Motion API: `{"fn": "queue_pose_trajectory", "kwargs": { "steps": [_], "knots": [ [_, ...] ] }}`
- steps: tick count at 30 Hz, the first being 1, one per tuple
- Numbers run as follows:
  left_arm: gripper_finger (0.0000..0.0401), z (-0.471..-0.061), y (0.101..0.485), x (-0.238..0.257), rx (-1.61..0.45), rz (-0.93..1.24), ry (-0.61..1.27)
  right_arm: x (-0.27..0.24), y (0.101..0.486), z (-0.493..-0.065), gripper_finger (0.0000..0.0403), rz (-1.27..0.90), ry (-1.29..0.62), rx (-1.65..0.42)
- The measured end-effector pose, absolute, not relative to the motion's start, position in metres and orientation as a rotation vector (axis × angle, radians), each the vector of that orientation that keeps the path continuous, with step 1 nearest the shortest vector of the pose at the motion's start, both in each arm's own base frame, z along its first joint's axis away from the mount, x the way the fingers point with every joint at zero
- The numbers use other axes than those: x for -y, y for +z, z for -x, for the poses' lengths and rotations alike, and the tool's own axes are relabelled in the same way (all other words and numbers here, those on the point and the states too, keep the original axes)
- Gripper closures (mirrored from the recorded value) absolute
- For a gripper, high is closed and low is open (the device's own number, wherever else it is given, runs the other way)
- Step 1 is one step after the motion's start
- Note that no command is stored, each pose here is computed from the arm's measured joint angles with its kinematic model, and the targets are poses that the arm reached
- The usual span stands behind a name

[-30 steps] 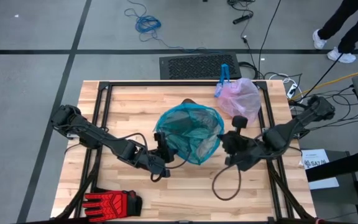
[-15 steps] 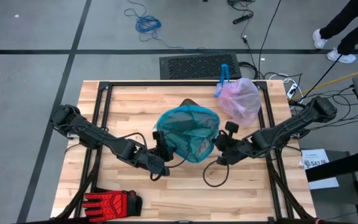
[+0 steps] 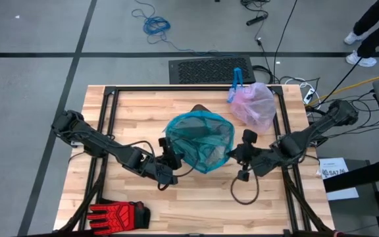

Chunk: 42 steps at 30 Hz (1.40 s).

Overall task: Place trash/remove bag and relplace
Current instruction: Insert a new trash bag into the trash bin

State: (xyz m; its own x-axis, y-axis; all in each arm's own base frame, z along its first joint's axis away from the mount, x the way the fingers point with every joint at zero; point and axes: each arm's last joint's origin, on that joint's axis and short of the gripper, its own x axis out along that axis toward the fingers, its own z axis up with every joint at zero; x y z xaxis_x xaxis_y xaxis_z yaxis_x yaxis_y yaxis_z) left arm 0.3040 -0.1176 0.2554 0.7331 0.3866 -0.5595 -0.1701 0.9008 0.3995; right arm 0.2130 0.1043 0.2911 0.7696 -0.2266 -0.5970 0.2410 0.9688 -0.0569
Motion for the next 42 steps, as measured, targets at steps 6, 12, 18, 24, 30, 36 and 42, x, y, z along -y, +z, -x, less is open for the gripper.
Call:
{"fn": "queue_pose_trajectory", "kwargs": {
  "steps": [6, 12, 18, 24, 30, 36, 42],
  "knots": [
    [0.0401, -0.302, 0.259, 0.117, -0.673, -0.328, 0.312, -0.099, 0.33, -0.208, 0.0403, 0.022, -0.248, -0.634],
    [0.0401, -0.302, 0.259, 0.117, -0.673, -0.328, 0.312, -0.079, 0.349, -0.219, 0.0403, 0.138, -0.286, -0.584],
    [0.0401, -0.302, 0.259, 0.117, -0.673, -0.328, 0.312, -0.025, 0.36, -0.244, 0.0403, 0.222, -0.413, -0.517],
    [0.0401, -0.302, 0.259, 0.117, -0.675, -0.33, 0.312, 0.031, 0.351, -0.266, 0.0403, 0.182, -0.161, -0.532],
    [0.0401, -0.302, 0.258, 0.117, -0.68, -0.333, 0.312, 0.072, 0.33, -0.284, 0.0403, 0.147, -0.126, -0.58],
    [0.0401, -0.301, 0.257, 0.117, -0.694, -0.34, 0.312, 0.093, 0.319, -0.292, 0.0403, 0.093, -0.191, -0.588],
    [0.0401, -0.299, 0.257, 0.121, -0.691, -0.345, 0.299, 0.103, 0.315, -0.294, 0.0403, 0.075, -0.217, -0.585]
  ]
}}
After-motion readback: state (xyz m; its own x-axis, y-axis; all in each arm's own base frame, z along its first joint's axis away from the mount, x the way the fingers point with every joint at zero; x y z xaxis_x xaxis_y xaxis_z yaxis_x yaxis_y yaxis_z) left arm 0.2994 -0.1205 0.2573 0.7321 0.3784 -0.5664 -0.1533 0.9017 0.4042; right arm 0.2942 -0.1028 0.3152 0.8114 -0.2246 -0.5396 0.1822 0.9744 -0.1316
